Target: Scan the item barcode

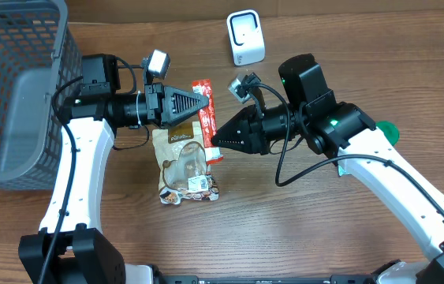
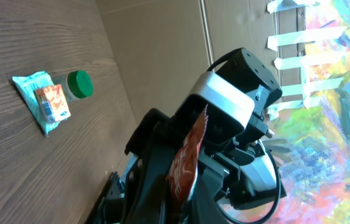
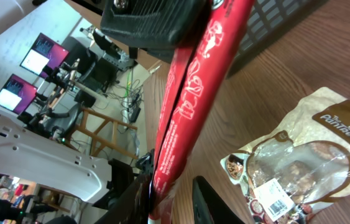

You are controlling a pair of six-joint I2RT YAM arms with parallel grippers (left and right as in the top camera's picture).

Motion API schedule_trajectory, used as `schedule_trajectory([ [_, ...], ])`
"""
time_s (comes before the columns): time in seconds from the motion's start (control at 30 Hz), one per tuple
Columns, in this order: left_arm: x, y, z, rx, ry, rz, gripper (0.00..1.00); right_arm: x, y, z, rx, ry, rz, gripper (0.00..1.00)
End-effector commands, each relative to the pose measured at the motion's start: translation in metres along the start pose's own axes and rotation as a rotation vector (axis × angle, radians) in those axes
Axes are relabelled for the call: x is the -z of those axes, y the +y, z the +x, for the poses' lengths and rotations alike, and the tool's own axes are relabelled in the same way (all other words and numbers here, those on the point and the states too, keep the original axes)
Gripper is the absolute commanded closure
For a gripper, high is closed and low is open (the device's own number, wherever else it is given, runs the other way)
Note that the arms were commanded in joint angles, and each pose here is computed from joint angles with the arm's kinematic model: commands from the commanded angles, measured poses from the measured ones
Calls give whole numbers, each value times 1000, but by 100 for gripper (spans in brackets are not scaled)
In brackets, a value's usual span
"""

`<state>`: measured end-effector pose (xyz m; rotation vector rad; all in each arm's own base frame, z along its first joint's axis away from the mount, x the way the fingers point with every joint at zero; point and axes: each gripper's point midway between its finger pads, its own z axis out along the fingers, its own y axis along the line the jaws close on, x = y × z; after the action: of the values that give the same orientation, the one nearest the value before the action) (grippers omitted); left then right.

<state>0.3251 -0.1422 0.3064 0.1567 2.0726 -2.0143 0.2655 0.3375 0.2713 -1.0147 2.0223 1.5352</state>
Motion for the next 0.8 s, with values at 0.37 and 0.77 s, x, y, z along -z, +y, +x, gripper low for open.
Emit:
schedule_trajectory([
  [0.37,-1,-6,-1,-9,6,18,96,-8,-7,10,-26,20,68,96],
  [0.77,-1,-5,-1,-8,3,8,96,18,-29,13,-119,8,108,79],
])
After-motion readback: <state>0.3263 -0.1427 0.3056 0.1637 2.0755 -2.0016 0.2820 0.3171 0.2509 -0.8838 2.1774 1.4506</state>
